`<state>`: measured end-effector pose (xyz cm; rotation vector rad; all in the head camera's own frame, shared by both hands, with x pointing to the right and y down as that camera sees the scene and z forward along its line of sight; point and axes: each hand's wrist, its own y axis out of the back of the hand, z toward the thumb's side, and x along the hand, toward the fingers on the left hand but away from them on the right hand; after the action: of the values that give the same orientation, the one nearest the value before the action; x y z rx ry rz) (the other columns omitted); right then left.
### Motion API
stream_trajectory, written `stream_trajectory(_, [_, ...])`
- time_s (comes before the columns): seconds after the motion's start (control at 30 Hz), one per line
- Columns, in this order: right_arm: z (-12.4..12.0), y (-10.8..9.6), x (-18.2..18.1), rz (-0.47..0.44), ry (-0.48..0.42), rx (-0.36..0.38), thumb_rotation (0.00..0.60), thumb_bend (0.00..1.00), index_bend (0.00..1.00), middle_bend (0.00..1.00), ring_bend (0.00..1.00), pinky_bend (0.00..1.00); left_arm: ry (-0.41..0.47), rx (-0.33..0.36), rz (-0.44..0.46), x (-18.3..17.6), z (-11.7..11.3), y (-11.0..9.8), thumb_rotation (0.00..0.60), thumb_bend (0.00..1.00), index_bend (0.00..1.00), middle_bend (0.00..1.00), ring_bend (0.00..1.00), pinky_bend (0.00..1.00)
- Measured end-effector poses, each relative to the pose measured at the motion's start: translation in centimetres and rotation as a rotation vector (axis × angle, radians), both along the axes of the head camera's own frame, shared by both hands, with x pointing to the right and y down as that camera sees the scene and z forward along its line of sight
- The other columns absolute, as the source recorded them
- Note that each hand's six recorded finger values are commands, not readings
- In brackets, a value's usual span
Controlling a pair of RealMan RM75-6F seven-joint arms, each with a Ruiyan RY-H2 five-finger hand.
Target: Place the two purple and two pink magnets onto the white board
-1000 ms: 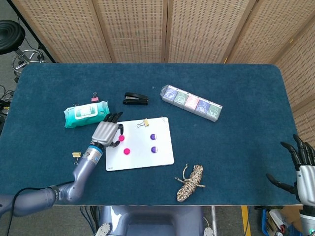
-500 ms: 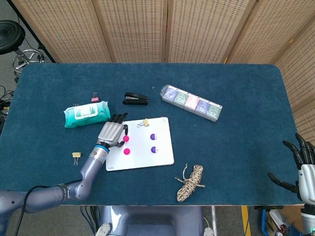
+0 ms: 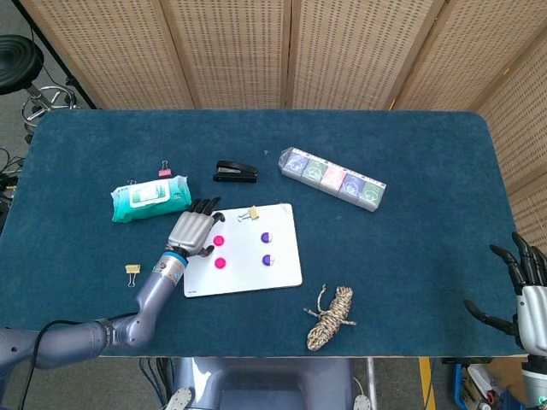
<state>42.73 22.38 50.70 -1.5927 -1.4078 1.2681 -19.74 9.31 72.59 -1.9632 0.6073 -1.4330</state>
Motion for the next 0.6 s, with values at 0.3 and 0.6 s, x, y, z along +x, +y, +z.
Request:
stream_trajectory(0.3, [0.1, 0.1, -0.3, -0.010, 0.000, -0.005, 0.600, 0.00, 0.16, 0.00, 0.00, 0.00, 0.081, 0.058, -0.007, -1.2, -3.1, -0.6, 0.600, 0.19, 0.00, 0.00, 0.00, 0.00])
stream_trajectory(0.6, [-0.4, 0.3, -1.2, -0.057, 0.006, 0.027, 0.600, 0.00, 0.15, 0.00, 0.00, 0.00, 0.086, 0.237, -0.050, -8.9, -8.7, 0.5, 0.600, 0.00, 0.00, 0.00, 0.00, 0.00])
